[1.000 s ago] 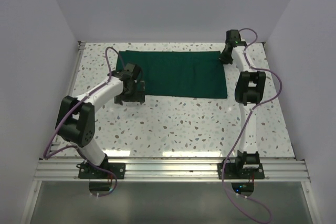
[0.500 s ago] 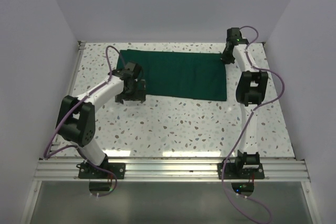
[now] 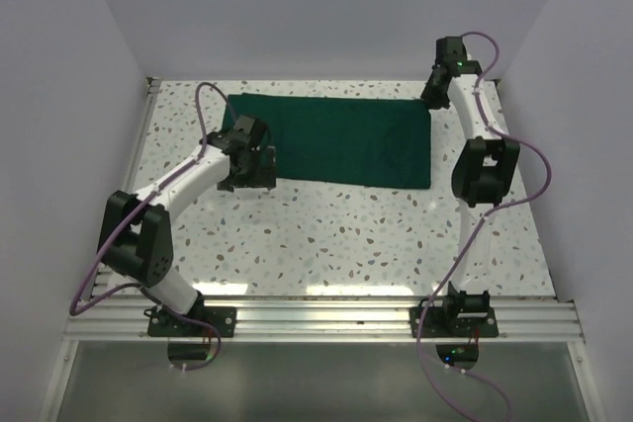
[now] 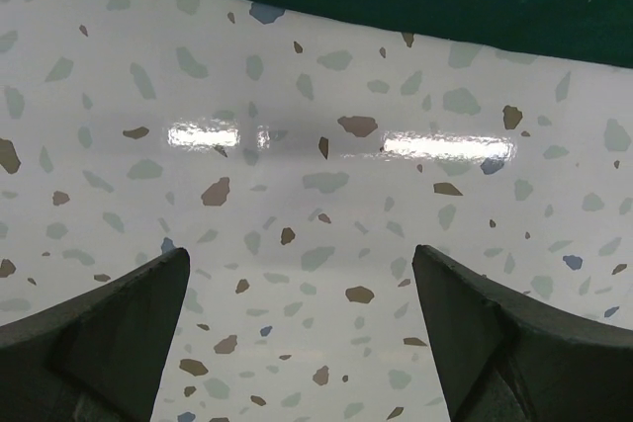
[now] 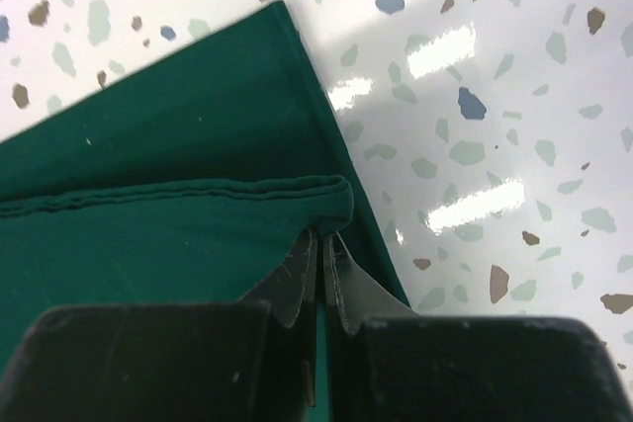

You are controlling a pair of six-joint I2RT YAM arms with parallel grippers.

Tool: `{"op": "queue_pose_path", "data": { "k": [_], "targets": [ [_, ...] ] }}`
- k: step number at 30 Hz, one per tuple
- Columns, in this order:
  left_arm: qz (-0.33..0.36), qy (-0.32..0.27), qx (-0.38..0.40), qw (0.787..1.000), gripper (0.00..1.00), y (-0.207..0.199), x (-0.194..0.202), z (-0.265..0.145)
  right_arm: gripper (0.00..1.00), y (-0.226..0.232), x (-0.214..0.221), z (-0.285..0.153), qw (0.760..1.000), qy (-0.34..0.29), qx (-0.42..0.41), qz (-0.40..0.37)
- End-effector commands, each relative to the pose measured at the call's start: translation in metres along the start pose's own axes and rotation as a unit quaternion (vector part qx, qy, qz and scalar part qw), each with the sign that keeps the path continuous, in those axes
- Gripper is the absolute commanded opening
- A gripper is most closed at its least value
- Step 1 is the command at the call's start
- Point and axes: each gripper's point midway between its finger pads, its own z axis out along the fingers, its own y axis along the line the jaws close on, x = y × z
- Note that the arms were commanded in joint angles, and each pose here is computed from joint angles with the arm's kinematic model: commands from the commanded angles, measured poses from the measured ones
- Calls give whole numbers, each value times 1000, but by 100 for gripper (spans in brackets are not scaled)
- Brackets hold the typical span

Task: Open and lay out the surgical kit
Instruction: Open the surgical kit at the center of the board.

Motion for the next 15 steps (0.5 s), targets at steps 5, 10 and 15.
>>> {"op": "queue_pose_path", "data": {
  "k": [5,10,15],
  "targets": [
    [-12,-55,-12,998,100,7,-22,-31,0,37,21,-40,996,24,-72,-50],
    [-16,-95,-18,995,99,5,-55,-52,0,97,67,-85,980,60,-154,-114],
    [-21,-145,-20,989,100,-4,-105,-80,0,120,135,-177,959,81,-219,-162]
  ]
}}
